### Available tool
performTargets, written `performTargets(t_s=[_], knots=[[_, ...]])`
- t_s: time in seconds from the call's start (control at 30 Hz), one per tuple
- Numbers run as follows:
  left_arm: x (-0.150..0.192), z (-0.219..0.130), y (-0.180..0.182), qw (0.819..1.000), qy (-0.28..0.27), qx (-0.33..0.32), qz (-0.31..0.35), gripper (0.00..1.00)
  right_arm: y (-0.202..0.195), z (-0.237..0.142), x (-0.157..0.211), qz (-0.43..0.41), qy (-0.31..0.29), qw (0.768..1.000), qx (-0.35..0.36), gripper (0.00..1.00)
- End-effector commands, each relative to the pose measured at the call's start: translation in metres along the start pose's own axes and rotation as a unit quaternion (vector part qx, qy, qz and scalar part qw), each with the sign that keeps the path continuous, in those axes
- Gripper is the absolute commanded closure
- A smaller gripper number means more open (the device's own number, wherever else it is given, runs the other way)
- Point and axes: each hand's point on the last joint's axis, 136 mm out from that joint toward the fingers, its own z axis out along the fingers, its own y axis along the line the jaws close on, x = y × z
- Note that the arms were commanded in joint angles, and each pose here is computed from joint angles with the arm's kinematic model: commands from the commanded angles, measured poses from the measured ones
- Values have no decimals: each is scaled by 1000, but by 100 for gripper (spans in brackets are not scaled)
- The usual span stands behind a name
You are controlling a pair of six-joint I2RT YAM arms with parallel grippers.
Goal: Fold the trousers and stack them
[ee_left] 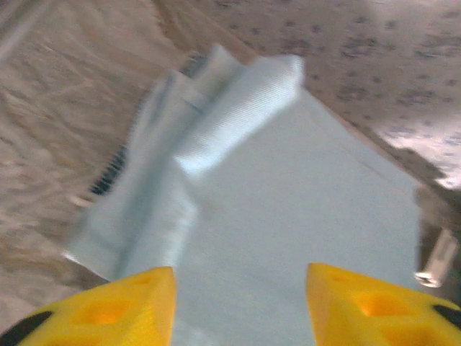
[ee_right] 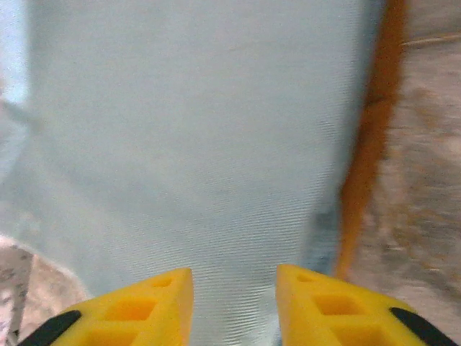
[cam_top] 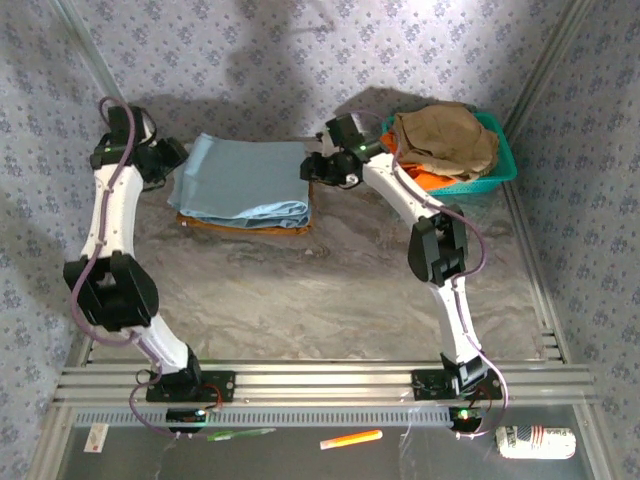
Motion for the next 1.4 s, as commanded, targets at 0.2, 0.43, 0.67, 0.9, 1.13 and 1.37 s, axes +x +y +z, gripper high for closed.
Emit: performTargets(t_s=[0.2,0.43,0.67,0.9,1.13,1.37], knots=[[55,105,30,997,47,-40,-35,89,-11,57,49,16,58,998,13,100],[67,158,63,993,73,-73,-66,93,-36,81,66,40,85,995,25,100],[75,166,81,990,80,-61,-104,90,-38,81,70,49,98,994,19,99],[59,87,59,991,26,-29,-124,60,-4,14,26,22,47,998,-24,52],[81,5,52,994,3,-7,-111,24,-25,-25,9,53,-3,999,-10,38],[164,-26,59,990,32,45,-128,18,-74,23,29,144,12,989,4,40]])
